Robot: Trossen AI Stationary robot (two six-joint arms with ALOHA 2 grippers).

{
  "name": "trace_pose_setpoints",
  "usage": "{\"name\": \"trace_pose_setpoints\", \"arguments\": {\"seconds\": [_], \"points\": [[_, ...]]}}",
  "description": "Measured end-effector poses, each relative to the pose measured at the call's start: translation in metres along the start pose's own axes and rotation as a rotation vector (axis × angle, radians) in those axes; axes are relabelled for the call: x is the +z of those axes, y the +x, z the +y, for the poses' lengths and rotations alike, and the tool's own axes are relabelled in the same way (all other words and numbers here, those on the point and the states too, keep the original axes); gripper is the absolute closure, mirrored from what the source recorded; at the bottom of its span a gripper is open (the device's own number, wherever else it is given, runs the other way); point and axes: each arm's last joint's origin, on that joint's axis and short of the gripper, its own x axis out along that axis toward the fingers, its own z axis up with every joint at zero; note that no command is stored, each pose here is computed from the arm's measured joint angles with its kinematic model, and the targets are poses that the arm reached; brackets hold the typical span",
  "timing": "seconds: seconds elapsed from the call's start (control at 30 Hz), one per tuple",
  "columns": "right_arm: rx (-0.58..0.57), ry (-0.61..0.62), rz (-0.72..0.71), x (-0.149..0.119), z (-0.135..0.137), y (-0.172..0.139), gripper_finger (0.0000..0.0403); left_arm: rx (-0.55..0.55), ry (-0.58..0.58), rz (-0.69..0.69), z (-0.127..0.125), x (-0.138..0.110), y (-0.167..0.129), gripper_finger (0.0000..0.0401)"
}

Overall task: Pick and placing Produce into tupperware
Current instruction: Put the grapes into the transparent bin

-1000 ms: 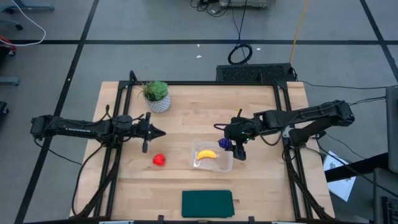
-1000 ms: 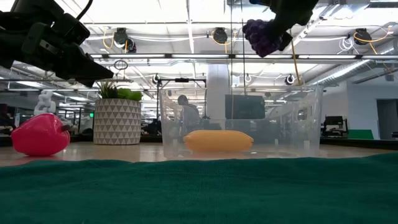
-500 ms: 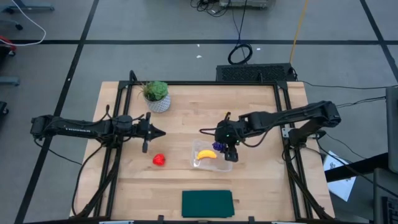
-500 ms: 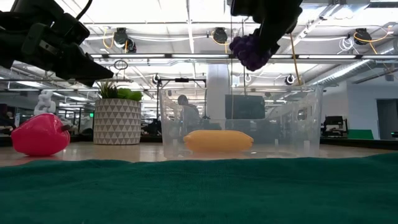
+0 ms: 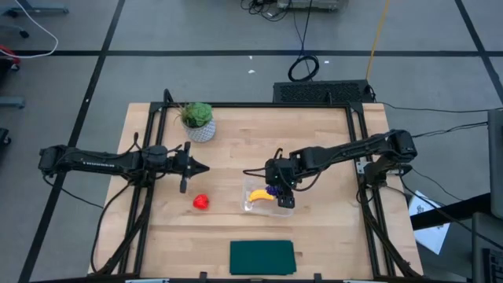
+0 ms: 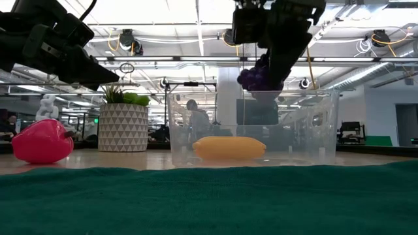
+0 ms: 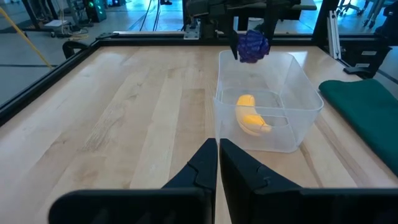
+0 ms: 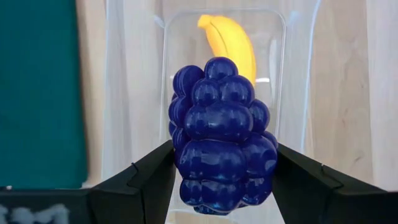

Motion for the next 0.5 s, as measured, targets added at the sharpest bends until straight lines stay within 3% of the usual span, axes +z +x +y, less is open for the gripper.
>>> {"name": "trace_pose_setpoints", "arguments": {"seconds": [0.5], "points": [[-0.007,-0.008,0.02,-0.0014,0.002,0.0043,0.0181,0.0,0.001,0.002,0.0,-0.0002,0.0,0.0377]]}}
